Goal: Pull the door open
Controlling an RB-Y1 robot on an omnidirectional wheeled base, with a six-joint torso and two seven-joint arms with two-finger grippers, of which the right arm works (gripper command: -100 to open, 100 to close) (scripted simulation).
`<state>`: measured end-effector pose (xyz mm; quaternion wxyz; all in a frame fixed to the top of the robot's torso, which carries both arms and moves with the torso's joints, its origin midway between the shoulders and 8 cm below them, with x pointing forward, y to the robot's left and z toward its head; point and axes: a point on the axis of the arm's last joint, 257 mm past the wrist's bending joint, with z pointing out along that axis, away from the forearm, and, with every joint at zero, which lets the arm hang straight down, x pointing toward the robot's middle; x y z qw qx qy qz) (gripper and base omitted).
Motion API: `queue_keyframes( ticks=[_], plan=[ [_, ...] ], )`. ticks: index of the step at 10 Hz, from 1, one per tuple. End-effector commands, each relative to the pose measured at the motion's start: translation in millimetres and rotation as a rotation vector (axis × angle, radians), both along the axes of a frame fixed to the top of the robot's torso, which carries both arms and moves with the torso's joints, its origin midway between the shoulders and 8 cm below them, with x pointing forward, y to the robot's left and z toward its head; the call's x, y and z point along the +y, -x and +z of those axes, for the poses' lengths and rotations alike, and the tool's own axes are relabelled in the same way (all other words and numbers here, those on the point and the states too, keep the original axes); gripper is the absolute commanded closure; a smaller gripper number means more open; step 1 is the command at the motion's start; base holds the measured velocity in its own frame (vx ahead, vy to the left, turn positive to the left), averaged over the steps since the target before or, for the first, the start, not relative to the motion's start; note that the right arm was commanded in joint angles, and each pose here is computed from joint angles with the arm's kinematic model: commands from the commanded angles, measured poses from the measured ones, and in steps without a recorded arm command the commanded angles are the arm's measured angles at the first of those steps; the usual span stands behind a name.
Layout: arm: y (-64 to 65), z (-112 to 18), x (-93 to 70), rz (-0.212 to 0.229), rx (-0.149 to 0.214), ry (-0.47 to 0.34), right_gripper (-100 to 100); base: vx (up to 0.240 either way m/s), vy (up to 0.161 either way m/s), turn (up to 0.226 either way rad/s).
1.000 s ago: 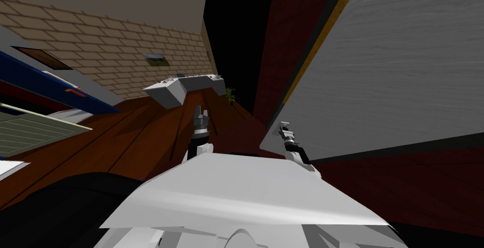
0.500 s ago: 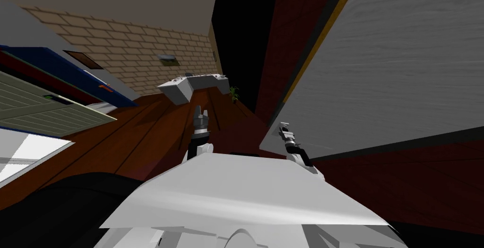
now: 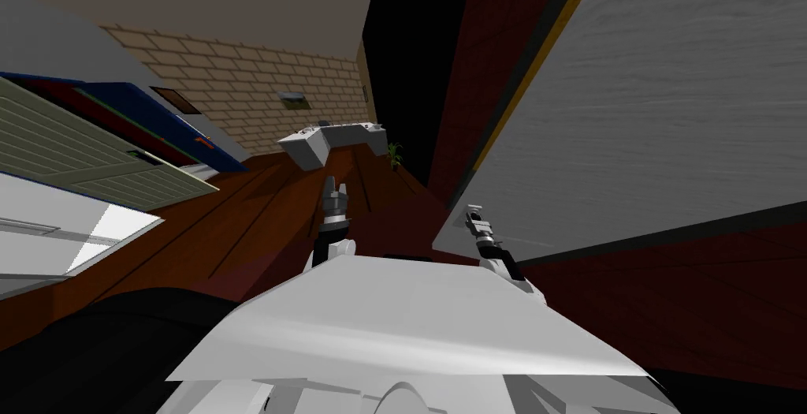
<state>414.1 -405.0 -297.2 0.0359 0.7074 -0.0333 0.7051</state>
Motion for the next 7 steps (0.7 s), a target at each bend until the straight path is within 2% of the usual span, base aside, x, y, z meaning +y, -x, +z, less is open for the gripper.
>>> queue_keyframes(
  ticks=[1, 7],
  plan=[
    [3.7, -1.1, 3.5, 0.014, 0.001, -0.002, 100, -0.174, -0.075, 0.117],
    [15.3, 0.8, 7.4, 0.058, -0.003, -0.003, 100, -0.209, -0.061, 0.119]
  ],
)
